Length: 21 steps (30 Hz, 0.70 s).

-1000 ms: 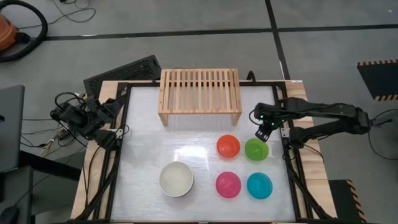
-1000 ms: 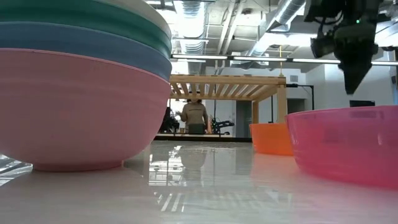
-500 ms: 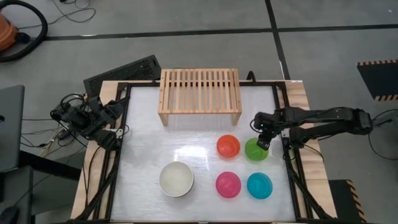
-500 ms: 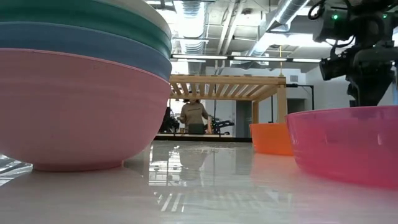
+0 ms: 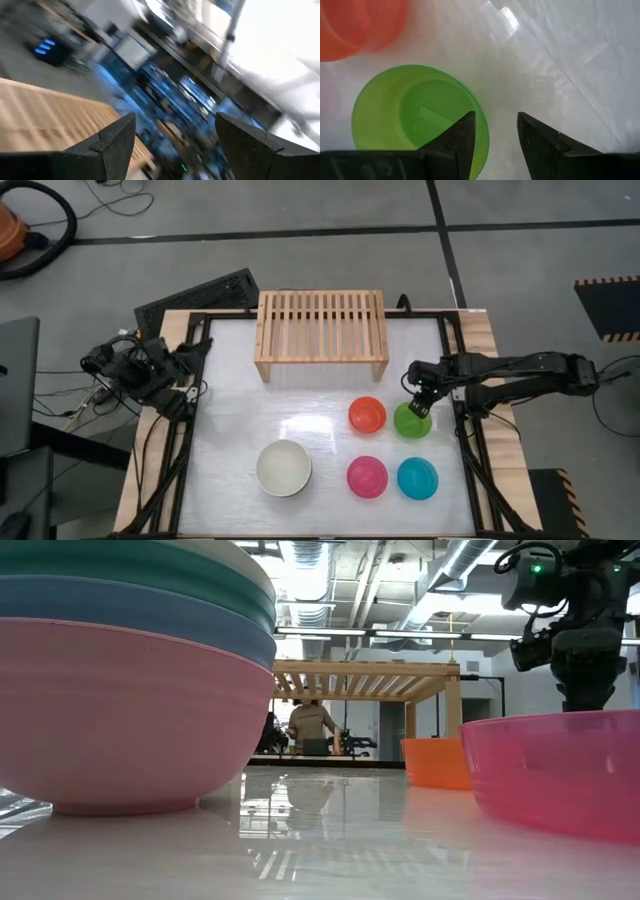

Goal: Place and stack bowls onto a shelf
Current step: Put the large white bowl on the shelf

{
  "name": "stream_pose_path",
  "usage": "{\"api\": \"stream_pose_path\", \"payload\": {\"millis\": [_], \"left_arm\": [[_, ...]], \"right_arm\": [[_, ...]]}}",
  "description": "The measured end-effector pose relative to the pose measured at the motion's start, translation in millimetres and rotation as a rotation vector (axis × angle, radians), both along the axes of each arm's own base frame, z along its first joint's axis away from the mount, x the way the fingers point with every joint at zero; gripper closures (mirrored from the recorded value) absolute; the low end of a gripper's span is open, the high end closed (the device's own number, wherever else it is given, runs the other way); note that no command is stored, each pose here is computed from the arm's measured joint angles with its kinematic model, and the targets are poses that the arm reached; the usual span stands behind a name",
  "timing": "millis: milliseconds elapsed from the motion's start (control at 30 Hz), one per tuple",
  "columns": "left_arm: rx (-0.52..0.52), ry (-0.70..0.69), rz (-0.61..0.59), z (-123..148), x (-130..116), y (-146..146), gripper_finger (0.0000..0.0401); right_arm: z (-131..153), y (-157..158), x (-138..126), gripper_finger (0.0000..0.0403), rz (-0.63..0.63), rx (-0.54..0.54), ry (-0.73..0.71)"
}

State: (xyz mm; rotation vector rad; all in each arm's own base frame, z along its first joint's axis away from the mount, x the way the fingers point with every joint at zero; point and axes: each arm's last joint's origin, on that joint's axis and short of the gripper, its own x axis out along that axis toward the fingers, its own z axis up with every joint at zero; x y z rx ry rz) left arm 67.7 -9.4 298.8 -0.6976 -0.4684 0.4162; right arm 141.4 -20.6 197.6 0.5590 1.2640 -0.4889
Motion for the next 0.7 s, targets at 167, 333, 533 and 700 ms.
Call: {"api": "stream_pose_path", "payload": {"millis": [167,333,533,700], "left_arm": [[0.024,0.156,-0.141,-6,31,-19,0.0145],[0.031,0.331,-0.261,11,50,-32,0.0145],[0.005,0.448,-0.255,51,36,-24,0.0145],[-0.013,0.441,-0.207,73,18,-13,0.0145]], "right_arm": [[0,0,0,0.0232,0.0,-0.001,-0.006],[14,-1,11,0.0232,0.007,0.014,-0.117],[77,-3,42,0.0232,0.055,-0.018,-0.402],[125,6,91,0.0232,0.245,-0.106,-0.583]]}}
